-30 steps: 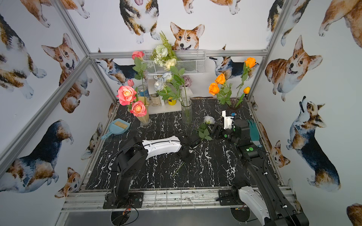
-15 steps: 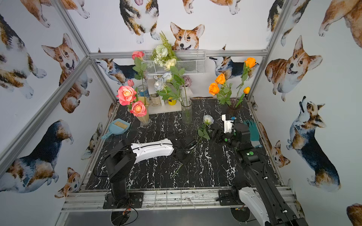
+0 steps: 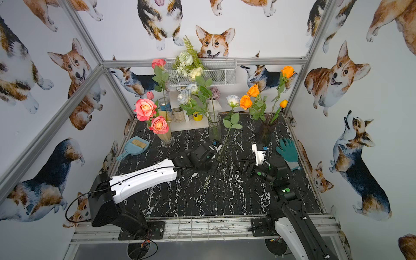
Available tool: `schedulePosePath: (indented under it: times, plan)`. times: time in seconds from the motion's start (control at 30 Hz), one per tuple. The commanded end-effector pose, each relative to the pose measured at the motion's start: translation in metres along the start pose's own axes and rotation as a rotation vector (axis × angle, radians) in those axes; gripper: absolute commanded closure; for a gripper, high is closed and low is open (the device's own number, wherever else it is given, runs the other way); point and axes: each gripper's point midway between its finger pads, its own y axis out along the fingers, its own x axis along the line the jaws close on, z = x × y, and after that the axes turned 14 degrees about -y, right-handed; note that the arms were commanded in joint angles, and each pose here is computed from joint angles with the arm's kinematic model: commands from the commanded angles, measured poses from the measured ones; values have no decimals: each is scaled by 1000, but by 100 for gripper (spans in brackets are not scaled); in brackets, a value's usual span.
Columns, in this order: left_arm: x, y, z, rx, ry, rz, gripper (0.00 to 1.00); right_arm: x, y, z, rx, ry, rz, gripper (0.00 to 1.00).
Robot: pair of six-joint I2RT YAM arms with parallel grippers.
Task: Arrange the flowers in different vases according to their variety
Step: Pick up the flower at the center of the board.
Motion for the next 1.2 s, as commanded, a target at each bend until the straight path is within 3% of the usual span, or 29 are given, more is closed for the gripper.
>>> schedulePosePath:
  times: [0.0, 0.53, 0.77, 0.83, 1.03, 1.17]
  plan:
    - [-11, -10, -16, -73, 3, 65, 100, 15, 4, -16, -68, -17, -60, 24]
    - [-16, -24, -6, -73, 6, 131, 100, 30, 60, -51, -87, -38, -133, 26]
    - [-17, -25, -2, -67, 12, 138, 100, 31, 83, -60, -78, -38, -156, 31]
    - [-16, -25, -2, -68, 14, 136, 100, 33, 88, -61, -71, -42, -164, 38]
    - [-12, -25, 1, -71, 14, 126, 100, 33, 98, -54, -40, -33, -157, 74]
    - [-11, -24, 2, -70, 12, 123, 100, 32, 97, -53, -40, -35, -148, 87]
